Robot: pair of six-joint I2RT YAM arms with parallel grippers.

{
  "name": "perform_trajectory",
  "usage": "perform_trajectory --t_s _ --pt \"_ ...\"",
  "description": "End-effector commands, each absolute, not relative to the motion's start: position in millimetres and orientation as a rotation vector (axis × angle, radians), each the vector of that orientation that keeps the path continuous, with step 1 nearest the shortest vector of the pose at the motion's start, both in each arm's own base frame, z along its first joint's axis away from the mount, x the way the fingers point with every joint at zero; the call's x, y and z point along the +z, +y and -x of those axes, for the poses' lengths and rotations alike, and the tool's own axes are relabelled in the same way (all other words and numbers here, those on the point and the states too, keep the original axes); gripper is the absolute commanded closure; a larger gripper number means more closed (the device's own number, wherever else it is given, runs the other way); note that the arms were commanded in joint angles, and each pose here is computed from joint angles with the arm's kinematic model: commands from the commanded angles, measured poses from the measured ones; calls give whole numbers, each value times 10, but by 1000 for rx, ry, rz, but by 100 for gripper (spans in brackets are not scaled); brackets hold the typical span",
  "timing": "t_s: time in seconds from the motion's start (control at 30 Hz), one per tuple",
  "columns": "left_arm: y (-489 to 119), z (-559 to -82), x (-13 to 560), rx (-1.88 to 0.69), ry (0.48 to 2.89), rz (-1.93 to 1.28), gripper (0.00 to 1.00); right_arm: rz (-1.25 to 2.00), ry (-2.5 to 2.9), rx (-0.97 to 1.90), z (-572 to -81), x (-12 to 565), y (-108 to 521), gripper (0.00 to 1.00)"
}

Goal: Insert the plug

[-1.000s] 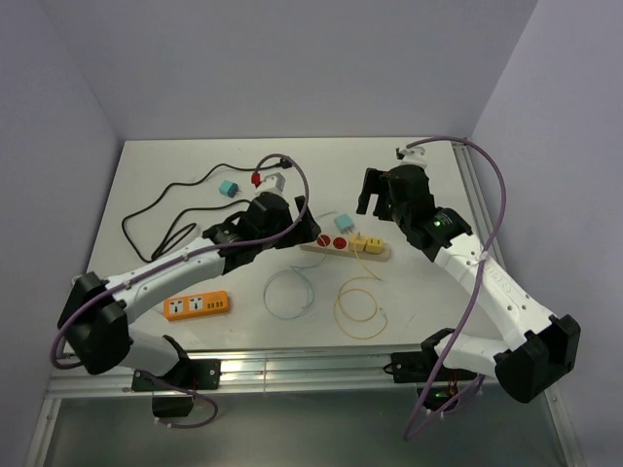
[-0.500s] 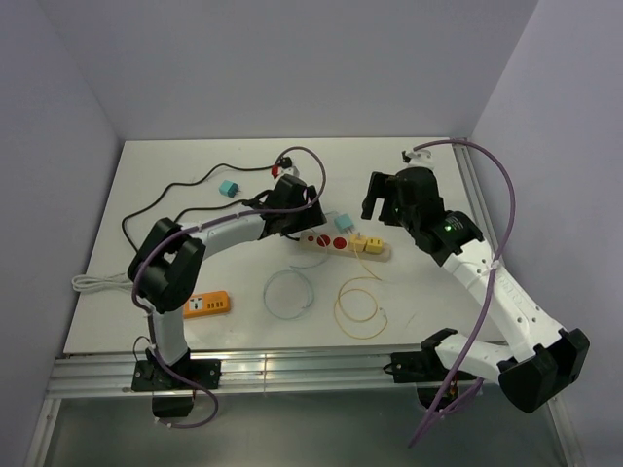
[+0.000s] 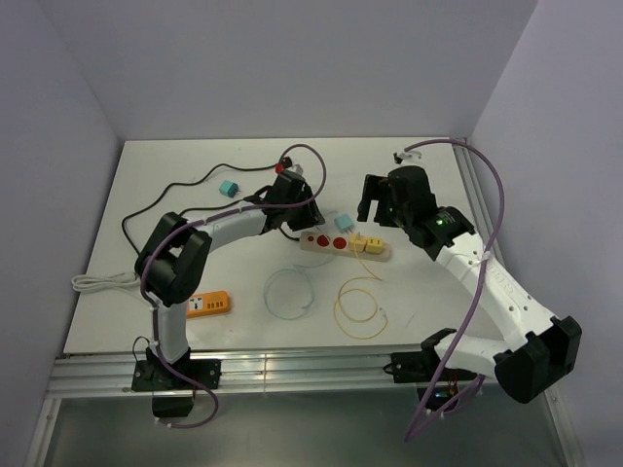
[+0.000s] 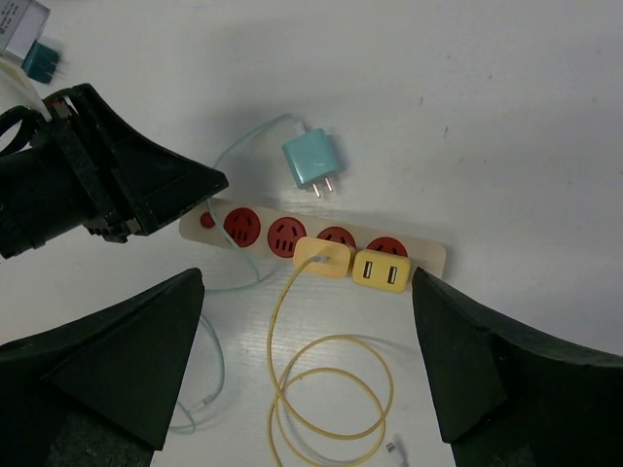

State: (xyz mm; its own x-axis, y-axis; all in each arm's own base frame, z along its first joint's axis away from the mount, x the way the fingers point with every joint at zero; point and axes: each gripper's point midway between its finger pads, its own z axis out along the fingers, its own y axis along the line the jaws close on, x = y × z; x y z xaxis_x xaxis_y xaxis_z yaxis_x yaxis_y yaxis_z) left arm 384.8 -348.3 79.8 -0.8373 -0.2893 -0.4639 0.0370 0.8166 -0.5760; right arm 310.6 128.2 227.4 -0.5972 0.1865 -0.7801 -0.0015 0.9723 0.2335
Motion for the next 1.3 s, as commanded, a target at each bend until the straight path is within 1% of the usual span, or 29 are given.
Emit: perform_trajectory --t_s 0.0,0.03,0.1,0.13,0.17,0.2,0.23,0.27,0.3,0.37,0.4,0.43,0.5,0.57,0.63,0.7,0.77,0.8,0.87,0.9,1.1,1.2,1.27 --pt "-3653 -3926 1076 -888 2383 123 55 -128 2172 279 -3192 2354 1317 6" --pt "-3663 -3919 1079 -896 2382 115 60 -125 2176 278 -3200 2337 1323 6" --pt "-3671 -3924 1081 -899 2378 105 65 -128 2178 280 -3217 2343 1335 6" --pt "-3678 -3922 1074 -896 2379 96 70 -124 2184 276 -3228 2328 1336 6" --pt "-3675 -3932 1081 -894 2380 98 73 -124 2187 275 -3229 2329 1337 7" --pt "-3657 -3921 1060 -884 2394 100 73 -127 2182 276 -3241 2356 1340 7" --pt "-3645 -3912 1072 -880 2395 97 67 -127 2182 276 -3243 2365 1341 7" --pt "-3619 -3885 1037 -872 2403 104 57 -127 2184 275 -3236 2368 1338 7" --pt "-3605 -3888 1047 -872 2390 109 40 -126 2180 278 -3229 2383 1340 7" --pt "-3552 -3853 1040 -861 2386 119 33 -124 2171 284 -3223 2387 1340 7" --pt "-3539 -3847 1023 -853 2393 127 28 -124 2167 290 -3224 2398 1343 7" --pt "-3529 -3840 1008 -844 2401 125 26 -123 2164 293 -3225 2399 1347 7" --pt "-3567 -3846 1022 -864 2399 114 26 -116 2168 294 -3231 2391 1360 7" --pt "-3628 -3862 1036 -897 2391 100 28 -117 2175 291 -3238 2377 1364 7" --pt "-3664 -3871 979 -903 2406 90 38 -122 2179 286 -3241 2372 1355 7" --pt "-3715 -3891 1005 -917 2407 79 54 -126 2172 282 -3250 2389 1350 7" --pt "-3749 -3931 1043 -930 2400 65 61 -137 2168 279 -3258 2407 1338 7" --pt "-3761 -3941 1070 -937 2400 58 70 -139 2164 284 -3260 2425 1340 7" --pt "-3784 -4024 1214 -945 2372 44 85 -128 2163 318 -3261 2453 1385 7" --pt "-3774 -4033 1247 -937 2375 38 100 -127 2162 334 -3268 2471 1405 7" --pt "-3693 -4188 2007 -960 2220 -40 100 -96 2147 424 -3351 2468 1511 7" --pt "-3634 -4145 2372 -959 2140 -94 100 -89 2155 443 -3456 2428 1523 7" --pt "-3594 -4071 2603 -968 2103 -130 100 -63 2145 512 -3496 2452 1606 7"
